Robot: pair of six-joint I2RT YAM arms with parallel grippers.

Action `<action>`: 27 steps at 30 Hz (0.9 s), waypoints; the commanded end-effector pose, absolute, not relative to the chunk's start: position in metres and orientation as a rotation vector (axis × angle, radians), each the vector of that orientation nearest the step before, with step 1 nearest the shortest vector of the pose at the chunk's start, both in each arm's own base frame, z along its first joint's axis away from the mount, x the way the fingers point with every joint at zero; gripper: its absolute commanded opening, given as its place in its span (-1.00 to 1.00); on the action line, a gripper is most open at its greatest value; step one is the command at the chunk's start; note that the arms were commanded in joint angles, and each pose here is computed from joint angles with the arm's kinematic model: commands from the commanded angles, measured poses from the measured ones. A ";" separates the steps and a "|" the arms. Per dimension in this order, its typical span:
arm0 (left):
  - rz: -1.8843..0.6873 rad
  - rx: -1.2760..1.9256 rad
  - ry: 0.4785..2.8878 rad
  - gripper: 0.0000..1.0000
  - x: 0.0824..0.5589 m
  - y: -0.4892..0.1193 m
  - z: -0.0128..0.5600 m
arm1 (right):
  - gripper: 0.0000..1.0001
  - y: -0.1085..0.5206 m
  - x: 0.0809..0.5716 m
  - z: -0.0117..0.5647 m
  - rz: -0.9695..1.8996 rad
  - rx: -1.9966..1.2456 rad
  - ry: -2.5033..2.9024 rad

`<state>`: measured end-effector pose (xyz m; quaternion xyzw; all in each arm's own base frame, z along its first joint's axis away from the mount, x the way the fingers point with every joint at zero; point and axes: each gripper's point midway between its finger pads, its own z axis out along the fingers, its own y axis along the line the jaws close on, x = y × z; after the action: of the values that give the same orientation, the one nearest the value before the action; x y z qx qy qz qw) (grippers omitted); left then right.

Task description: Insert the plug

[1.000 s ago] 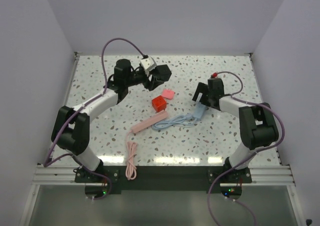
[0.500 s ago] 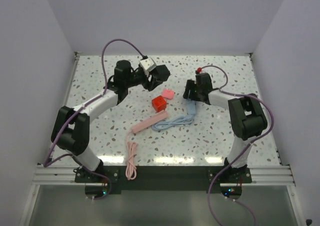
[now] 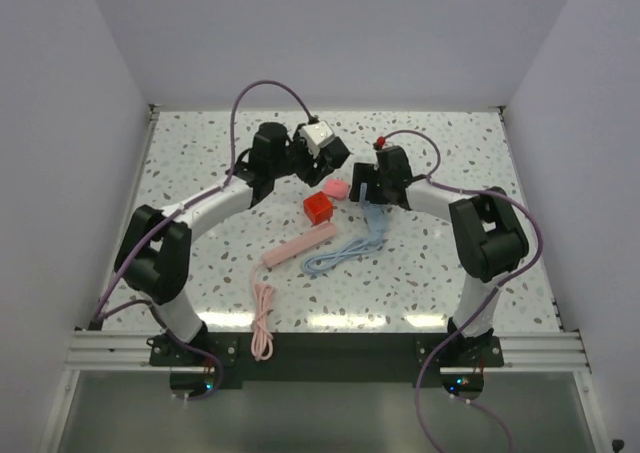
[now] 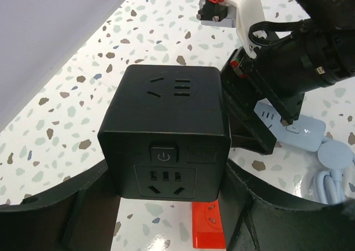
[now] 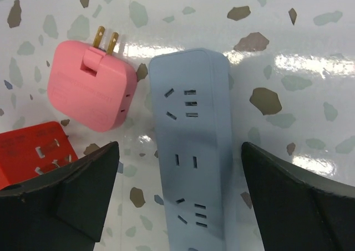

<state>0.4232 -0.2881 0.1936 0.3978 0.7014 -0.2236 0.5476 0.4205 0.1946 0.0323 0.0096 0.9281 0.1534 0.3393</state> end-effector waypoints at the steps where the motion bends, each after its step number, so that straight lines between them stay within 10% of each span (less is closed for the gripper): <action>1: -0.424 0.944 1.631 -1.00 0.441 -0.293 0.212 | 0.92 0.178 0.422 0.060 0.361 0.012 2.396; 27: -0.315 1.389 1.946 -1.00 0.444 -0.325 0.160 | 0.88 0.132 0.455 0.126 0.423 0.117 2.223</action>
<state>0.4497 -0.3148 0.1476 0.5204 0.7643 -0.1308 0.3576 0.4502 0.1268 0.1245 0.0507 0.8909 0.1573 0.4230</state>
